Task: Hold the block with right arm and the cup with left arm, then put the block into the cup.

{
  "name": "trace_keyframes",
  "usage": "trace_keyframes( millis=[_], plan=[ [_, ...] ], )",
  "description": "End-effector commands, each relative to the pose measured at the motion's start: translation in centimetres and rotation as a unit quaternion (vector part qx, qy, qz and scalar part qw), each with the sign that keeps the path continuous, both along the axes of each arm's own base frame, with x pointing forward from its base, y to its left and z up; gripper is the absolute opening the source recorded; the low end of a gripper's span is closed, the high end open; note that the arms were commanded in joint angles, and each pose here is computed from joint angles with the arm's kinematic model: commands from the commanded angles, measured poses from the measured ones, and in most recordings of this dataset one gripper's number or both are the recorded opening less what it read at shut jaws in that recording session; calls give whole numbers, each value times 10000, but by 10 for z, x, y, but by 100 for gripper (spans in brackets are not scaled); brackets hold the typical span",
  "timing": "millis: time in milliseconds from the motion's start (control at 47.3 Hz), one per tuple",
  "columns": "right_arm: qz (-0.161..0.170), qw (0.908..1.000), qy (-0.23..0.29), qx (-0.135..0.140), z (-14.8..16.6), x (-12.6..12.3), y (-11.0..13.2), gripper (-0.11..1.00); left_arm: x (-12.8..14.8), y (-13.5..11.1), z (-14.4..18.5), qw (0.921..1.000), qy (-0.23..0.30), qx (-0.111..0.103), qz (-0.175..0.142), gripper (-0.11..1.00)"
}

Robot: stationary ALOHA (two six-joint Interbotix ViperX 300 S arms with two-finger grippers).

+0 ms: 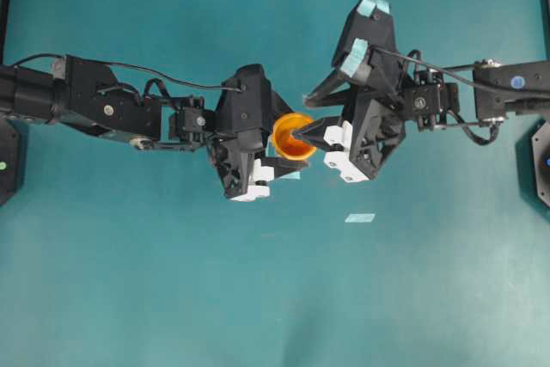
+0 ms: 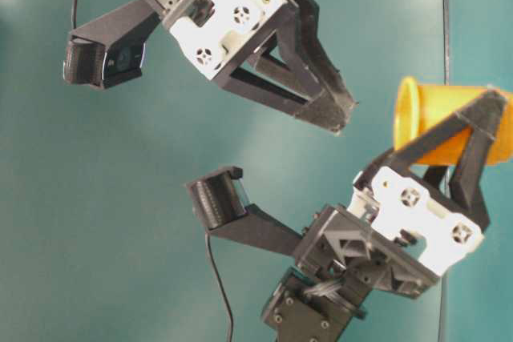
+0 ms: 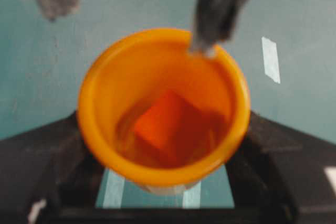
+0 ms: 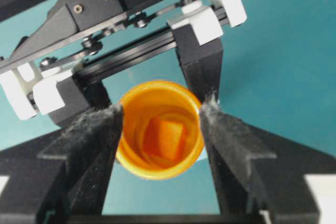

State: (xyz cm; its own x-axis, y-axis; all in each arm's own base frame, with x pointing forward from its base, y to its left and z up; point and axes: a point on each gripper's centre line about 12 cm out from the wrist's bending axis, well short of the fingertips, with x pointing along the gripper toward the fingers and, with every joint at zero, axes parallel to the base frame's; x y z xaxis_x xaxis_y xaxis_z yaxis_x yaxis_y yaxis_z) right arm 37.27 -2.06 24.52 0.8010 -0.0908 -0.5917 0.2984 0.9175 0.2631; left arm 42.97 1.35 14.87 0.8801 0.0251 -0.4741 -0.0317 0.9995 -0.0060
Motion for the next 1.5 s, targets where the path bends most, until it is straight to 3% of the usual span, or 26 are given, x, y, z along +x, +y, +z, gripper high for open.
trace_keyframes(
  millis=[0, 952, 1481],
  plan=[
    [22, 9997, -252, -14, 18, 3, 1, 61, 5, -1, 20, 9996, -291, 27, -22, 62],
    [18, 9996, -268, -8, 19, 4, 1, 61, 5, 0, 20, 9996, -291, 20, -11, 62],
    [36, 9986, -497, -188, 46, -2, -1, 61, 5, 0, 20, 9996, -283, 20, -11, 62]
  ],
)
